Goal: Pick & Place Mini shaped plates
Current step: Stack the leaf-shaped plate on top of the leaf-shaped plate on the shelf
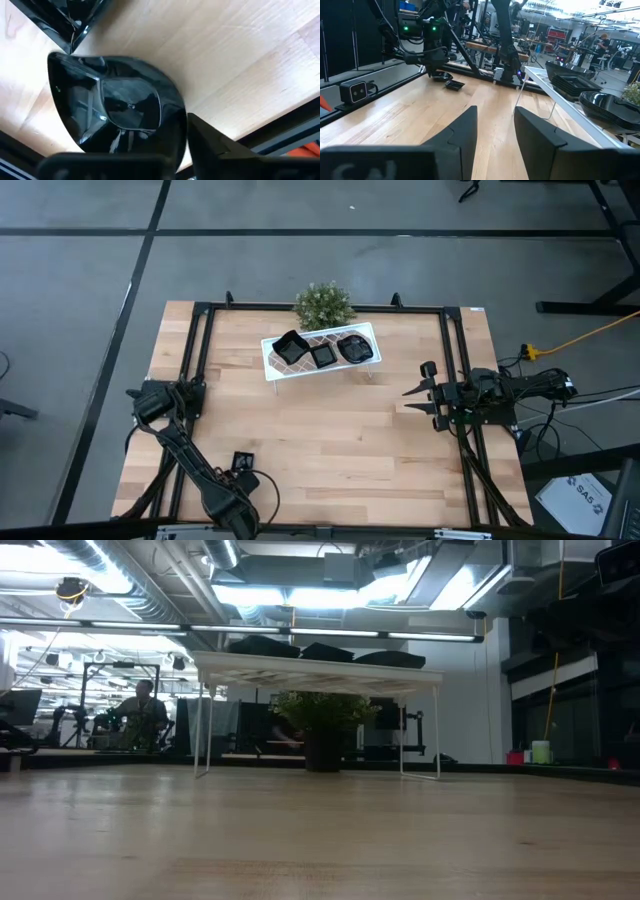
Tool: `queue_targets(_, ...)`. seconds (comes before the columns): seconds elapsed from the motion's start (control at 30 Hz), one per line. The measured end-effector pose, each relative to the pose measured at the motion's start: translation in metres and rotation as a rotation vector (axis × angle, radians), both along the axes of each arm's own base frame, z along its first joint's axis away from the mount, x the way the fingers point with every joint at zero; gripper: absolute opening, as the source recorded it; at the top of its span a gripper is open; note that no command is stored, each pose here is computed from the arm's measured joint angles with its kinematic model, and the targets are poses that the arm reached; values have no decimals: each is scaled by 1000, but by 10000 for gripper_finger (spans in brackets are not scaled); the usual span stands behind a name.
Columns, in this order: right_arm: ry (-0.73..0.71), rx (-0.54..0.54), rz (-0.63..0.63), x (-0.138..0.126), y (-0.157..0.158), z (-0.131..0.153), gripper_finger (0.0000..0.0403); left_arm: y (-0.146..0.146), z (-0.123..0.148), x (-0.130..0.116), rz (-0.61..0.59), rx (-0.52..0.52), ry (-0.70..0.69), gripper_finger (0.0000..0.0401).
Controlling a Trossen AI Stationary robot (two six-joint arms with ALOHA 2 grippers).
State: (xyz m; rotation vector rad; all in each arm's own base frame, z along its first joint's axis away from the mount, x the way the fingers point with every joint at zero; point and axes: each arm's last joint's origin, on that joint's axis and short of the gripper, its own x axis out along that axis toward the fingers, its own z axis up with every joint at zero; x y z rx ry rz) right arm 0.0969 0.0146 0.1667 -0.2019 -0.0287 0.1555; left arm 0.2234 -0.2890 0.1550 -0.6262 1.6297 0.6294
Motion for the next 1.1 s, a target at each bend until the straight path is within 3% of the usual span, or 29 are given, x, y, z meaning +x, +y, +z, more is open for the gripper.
queue_targets(0.13,0,0,0,0,0,0,129,0,0,0,-39,-13,6,6)
queue_targets(0.7,0,0,0,0,0,0,129,-8,22,6,-127,-85,-57,2)
queue_targets(1.1,0,0,0,0,0,0,129,-5,41,12,-203,-76,-237,2)
